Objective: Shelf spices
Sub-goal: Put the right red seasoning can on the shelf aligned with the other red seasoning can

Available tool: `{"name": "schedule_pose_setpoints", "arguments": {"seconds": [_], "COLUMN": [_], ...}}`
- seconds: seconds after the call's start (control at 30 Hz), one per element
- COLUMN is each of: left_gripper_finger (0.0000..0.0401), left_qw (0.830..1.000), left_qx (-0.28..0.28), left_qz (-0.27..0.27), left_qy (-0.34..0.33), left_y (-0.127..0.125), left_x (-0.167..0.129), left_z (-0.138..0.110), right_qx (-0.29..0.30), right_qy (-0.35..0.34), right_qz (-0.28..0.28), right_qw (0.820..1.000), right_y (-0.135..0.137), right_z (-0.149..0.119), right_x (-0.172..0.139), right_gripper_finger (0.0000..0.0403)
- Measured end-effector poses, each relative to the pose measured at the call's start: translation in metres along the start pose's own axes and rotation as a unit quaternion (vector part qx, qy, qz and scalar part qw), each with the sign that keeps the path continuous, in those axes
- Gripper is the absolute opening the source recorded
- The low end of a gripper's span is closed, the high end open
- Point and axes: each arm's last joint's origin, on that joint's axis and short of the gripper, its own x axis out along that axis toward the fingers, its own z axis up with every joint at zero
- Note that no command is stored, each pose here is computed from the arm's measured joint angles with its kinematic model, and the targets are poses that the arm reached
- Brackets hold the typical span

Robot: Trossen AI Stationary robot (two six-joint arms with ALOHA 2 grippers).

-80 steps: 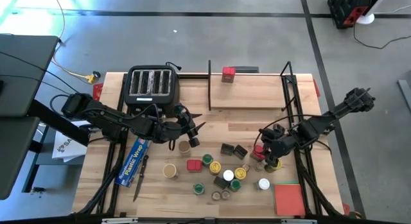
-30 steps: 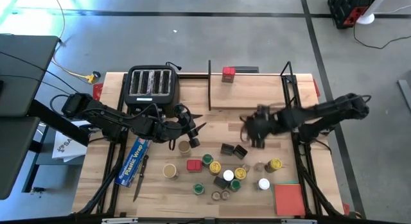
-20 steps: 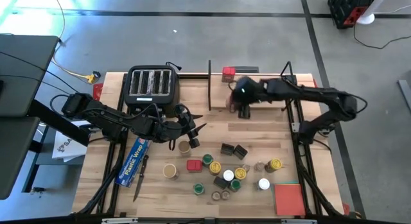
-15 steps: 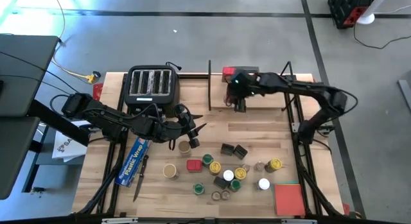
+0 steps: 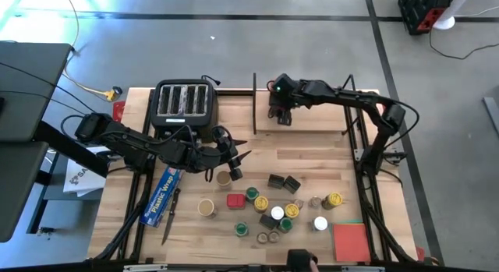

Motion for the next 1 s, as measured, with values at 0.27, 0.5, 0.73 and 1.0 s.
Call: {"name": "schedule_pose_setpoints", "arguments": {"seconds": [0.27, 0.5, 0.73, 1.0], "left_gripper_finger": [0.0161, 0.0161, 0.0161, 0.0161], "left_qw": [1.0, 1.0, 1.0, 1.0], "left_qx": [-0.004, -0.008, -0.007, -0.006], "left_qz": [0.0, -0.009, -0.017, -0.017], "left_qy": [0.0, 0.001, 0.002, 0.0], "left_y": [0.0, -0.001, -0.003, -0.004], "left_x": [0.0, 0.0, -0.002, -0.002], "left_z": [0.0, 0.0, -0.001, 0.0], "right_qx": [-0.016, -0.008, 0.031, 0.098], "right_qy": [-0.023, -0.053, -0.127, -0.157], "right_qz": [-0.036, -0.03, 0.05, 0.066], "right_qw": [0.999, 0.998, 0.99, 0.981], "right_y": [-0.005, 0.0, 0.027, 0.054], "right_z": [0.004, 0.003, -0.029, -0.061], "right_x": [-0.015, -0.054, -0.074, -0.032], "right_gripper_finger": [0.0313, 0.0298, 0.0223, 0.0138]}}
